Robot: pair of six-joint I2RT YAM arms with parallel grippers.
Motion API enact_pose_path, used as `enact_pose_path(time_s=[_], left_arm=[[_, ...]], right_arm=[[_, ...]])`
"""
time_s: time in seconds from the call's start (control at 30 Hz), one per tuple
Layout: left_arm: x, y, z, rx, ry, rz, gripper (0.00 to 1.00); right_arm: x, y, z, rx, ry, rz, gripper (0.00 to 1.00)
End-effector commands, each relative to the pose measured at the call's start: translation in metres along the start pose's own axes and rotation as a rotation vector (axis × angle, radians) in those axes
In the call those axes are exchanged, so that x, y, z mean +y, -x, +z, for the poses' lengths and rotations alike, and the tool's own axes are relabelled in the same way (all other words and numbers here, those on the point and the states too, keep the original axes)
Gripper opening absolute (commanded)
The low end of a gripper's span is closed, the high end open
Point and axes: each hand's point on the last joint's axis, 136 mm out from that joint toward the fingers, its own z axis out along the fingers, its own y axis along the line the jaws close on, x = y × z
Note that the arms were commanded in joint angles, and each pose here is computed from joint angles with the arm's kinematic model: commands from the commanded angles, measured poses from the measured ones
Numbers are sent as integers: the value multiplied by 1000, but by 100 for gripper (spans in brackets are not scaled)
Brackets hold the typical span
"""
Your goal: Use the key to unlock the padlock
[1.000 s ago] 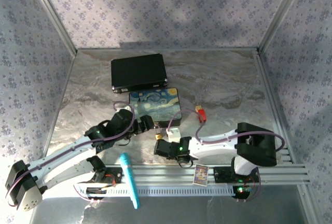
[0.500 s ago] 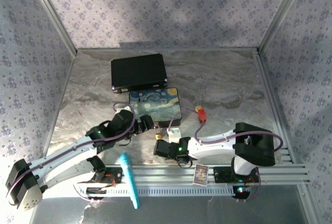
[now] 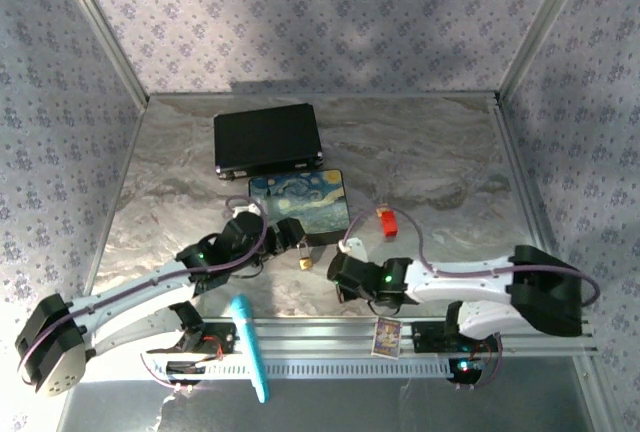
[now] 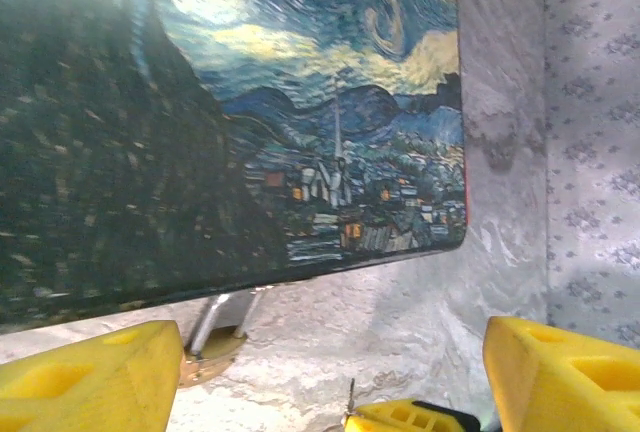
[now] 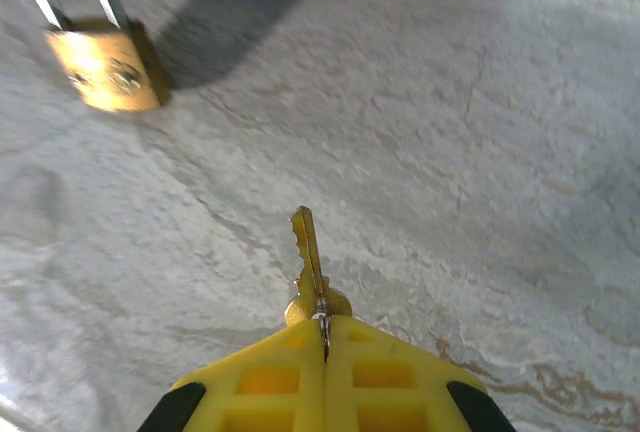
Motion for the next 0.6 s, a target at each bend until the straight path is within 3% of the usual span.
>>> enact_pose_path(time_s=[0.0, 0.23, 0.57], left_arm=[[-30, -1, 1, 6, -118, -38, 78], [-50, -11, 10, 43, -166, -39, 74], [-76, -35, 27, 125, -198, 32, 65]], right_arm=[[13, 12, -13, -27, 141, -131, 0], [21, 42, -47, -113, 283, -210, 0], [35, 66, -58, -150, 323, -197, 0]])
